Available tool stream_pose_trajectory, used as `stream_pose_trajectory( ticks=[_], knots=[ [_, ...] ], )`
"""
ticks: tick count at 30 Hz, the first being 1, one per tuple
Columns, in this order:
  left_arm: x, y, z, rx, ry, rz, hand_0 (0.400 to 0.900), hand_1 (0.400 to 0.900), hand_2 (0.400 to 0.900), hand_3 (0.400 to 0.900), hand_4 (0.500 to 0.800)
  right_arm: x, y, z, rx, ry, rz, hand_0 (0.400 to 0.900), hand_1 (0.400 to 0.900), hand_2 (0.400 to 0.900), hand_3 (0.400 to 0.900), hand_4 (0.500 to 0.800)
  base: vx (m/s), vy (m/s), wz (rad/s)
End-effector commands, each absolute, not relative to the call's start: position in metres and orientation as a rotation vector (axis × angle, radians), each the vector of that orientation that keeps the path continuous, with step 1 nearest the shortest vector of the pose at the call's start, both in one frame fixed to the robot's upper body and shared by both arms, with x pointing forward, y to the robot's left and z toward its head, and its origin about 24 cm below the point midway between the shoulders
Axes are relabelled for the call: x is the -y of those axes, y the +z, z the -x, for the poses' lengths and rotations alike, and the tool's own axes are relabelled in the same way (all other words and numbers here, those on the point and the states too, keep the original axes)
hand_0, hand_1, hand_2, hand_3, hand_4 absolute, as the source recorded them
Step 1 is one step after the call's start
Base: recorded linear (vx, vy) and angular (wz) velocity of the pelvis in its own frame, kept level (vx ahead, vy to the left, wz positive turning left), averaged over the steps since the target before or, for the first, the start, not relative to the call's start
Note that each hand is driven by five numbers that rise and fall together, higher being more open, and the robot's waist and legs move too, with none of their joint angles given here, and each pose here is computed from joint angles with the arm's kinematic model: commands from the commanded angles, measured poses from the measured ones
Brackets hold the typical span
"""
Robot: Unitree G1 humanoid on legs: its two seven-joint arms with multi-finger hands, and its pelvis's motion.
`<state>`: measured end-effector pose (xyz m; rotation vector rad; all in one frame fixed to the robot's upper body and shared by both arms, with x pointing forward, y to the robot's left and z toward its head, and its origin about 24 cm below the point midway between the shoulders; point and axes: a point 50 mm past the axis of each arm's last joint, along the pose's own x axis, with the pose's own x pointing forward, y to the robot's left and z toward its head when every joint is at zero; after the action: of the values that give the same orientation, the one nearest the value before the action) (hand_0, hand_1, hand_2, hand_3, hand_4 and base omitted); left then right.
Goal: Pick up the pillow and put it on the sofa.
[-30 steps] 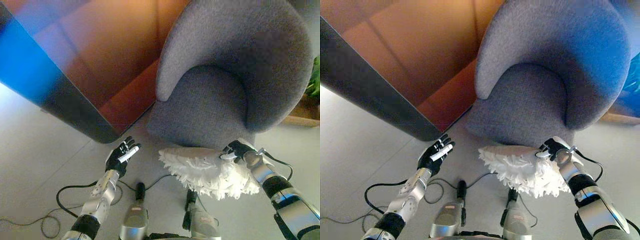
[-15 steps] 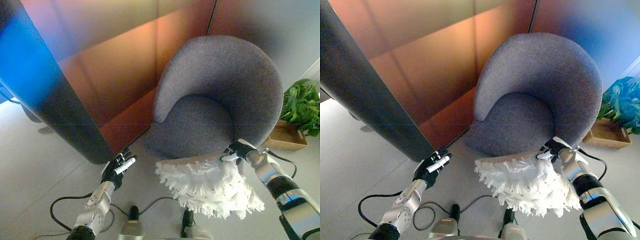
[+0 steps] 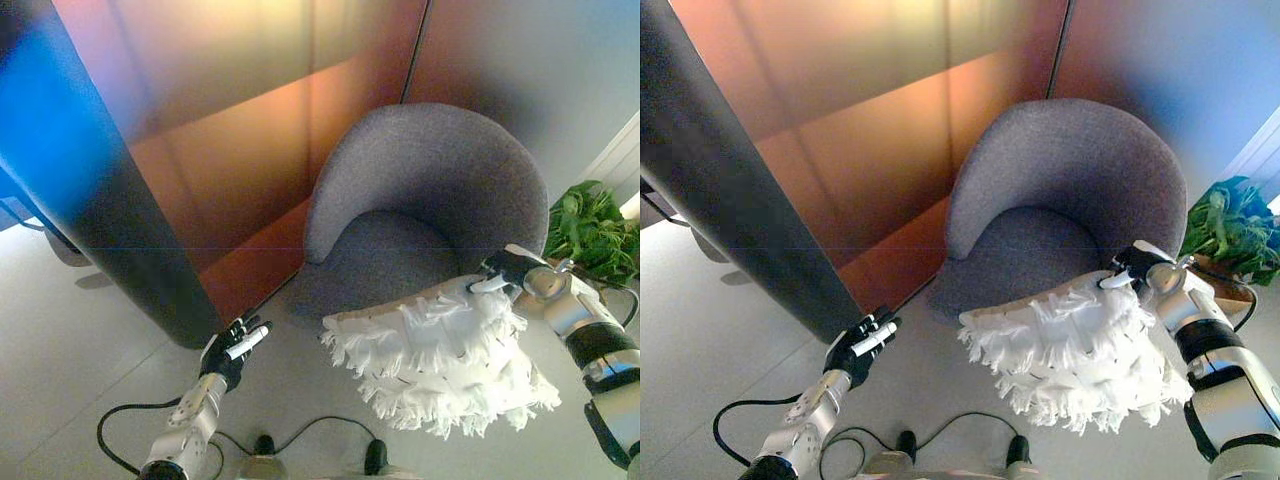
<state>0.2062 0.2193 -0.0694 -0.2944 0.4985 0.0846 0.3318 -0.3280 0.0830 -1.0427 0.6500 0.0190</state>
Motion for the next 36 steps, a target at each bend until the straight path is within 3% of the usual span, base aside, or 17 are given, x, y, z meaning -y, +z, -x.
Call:
stream_pose_trajectory(
  ticks=[1, 13, 19, 25, 26, 27, 28, 29, 36],
  knots=[
    [-0.211, -0.060, -0.214, -0.431, -0.029, 0.236, 0.900, 0.900, 0.900, 0.900, 0.800, 0.351, 0.222, -0.361, -0.308, -0.302, 1.212, 0.400, 0.400, 0.400, 0.400, 0.500, 0.069, 0.004, 0.11],
    [-0.211, -0.049, -0.213, -0.403, -0.130, 0.214, 0.900, 0.900, 0.900, 0.900, 0.800, 0.362, 0.254, -0.361, -0.266, -0.492, 1.295, 0.400, 0.400, 0.400, 0.400, 0.500, 0.000, -0.034, 0.15],
    [-0.207, -0.007, -0.254, -0.201, -0.194, 0.201, 0.900, 0.900, 0.900, 0.900, 0.800, 0.348, 0.293, -0.368, -0.162, -0.634, 1.257, 0.400, 0.400, 0.400, 0.400, 0.500, -0.299, -0.101, 0.02],
    [-0.198, 0.007, -0.261, -0.138, -0.194, 0.220, 0.900, 0.900, 0.900, 0.900, 0.800, 0.343, 0.303, -0.370, -0.121, -0.655, 1.254, 0.400, 0.400, 0.400, 0.400, 0.500, -0.074, 0.003, -0.07],
    [-0.198, 0.006, -0.261, -0.142, -0.190, 0.221, 0.900, 0.900, 0.900, 0.900, 0.800, 0.343, 0.303, -0.370, -0.125, -0.654, 1.256, 0.547, 0.547, 0.547, 0.547, 0.588, 0.035, 0.036, -0.04],
    [-0.199, 0.007, -0.261, -0.141, -0.188, 0.223, 0.900, 0.900, 0.900, 0.900, 0.800, 0.343, 0.305, -0.370, -0.128, -0.659, 1.264, 0.547, 0.547, 0.547, 0.547, 0.588, 0.010, 0.035, -0.04],
    [-0.199, 0.008, -0.261, -0.138, -0.189, 0.225, 0.900, 0.900, 0.900, 0.900, 0.800, 0.343, 0.306, -0.370, -0.125, -0.670, 1.269, 0.831, 0.831, 0.831, 0.831, 0.759, -0.012, 0.035, -0.04],
    [-0.199, 0.008, -0.261, -0.138, -0.188, 0.227, 0.900, 0.900, 0.900, 0.900, 0.800, 0.344, 0.307, -0.369, -0.121, -0.679, 1.268, 0.900, 0.900, 0.900, 0.900, 0.800, -0.022, 0.032, -0.02],
    [-0.203, 0.004, -0.257, -0.152, -0.188, 0.232, 0.900, 0.900, 0.900, 0.900, 0.800, 0.351, 0.302, -0.367, -0.148, -0.702, 1.289, 0.900, 0.900, 0.900, 0.900, 0.800, 0.013, 0.014, 0.01]
  ],
)
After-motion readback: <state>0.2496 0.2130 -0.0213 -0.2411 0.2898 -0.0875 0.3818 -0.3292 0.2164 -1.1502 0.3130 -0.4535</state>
